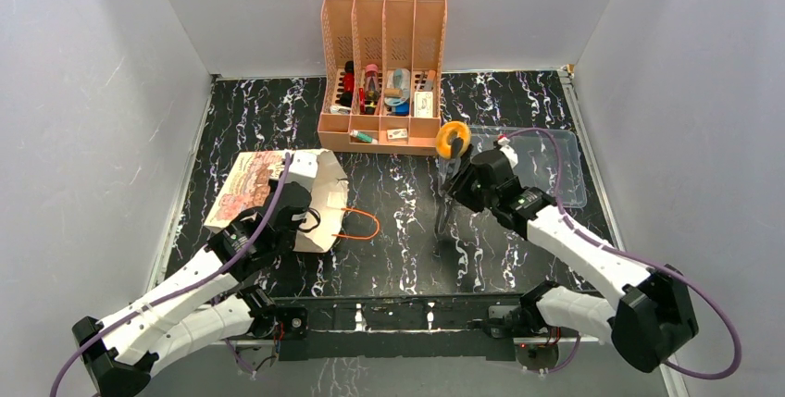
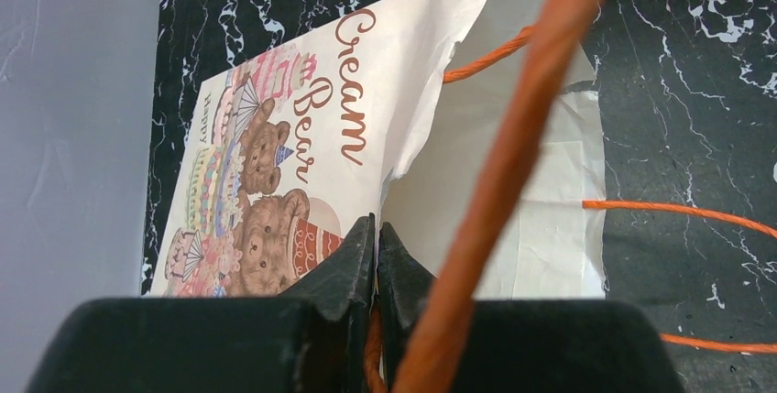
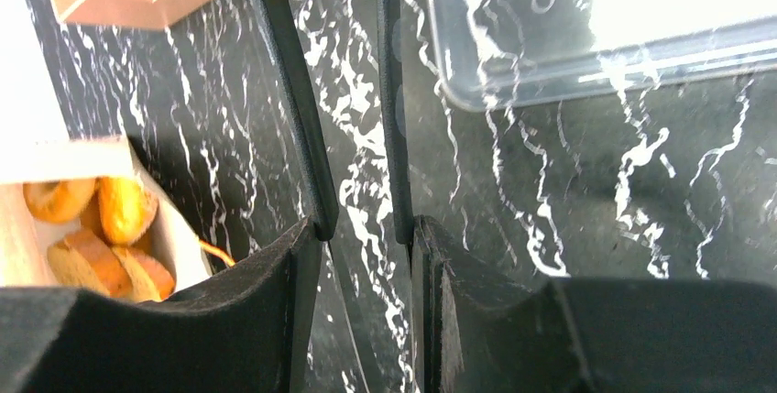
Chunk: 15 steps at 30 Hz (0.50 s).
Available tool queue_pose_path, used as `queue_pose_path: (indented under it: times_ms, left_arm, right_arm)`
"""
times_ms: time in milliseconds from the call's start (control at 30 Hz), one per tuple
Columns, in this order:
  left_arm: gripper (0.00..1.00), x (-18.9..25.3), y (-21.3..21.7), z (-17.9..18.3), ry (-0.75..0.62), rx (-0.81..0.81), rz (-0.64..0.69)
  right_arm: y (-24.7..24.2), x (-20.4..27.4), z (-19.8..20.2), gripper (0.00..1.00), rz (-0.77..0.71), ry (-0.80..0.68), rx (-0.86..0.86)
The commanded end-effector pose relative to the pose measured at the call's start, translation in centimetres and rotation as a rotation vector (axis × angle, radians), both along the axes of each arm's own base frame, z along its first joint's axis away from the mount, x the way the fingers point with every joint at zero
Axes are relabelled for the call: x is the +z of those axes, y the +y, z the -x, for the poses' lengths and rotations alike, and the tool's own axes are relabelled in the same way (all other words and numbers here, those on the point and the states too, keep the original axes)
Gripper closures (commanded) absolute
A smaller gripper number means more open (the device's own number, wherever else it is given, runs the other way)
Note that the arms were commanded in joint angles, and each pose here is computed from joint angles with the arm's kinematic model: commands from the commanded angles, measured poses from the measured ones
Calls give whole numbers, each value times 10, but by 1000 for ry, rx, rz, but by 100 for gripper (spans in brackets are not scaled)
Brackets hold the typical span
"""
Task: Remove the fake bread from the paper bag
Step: Place the fake bread in the container.
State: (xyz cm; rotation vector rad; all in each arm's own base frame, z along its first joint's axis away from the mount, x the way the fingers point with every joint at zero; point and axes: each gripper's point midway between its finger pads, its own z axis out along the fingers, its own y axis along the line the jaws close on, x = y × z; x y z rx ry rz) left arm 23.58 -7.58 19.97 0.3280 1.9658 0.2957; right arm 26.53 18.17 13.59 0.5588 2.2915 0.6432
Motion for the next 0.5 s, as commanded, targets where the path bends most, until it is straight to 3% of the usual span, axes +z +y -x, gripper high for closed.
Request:
queue_pose_path:
  times_ms: [0, 467]
  left_arm:
    - [100, 15, -4, -2, -26, -23, 15]
    - [100, 16, -5, -2, -21, -28, 22]
  right_arm:
    - [-8, 5, -35, 100, -67, -59, -29]
    - [-20, -43, -69, 99, -97, 23, -62]
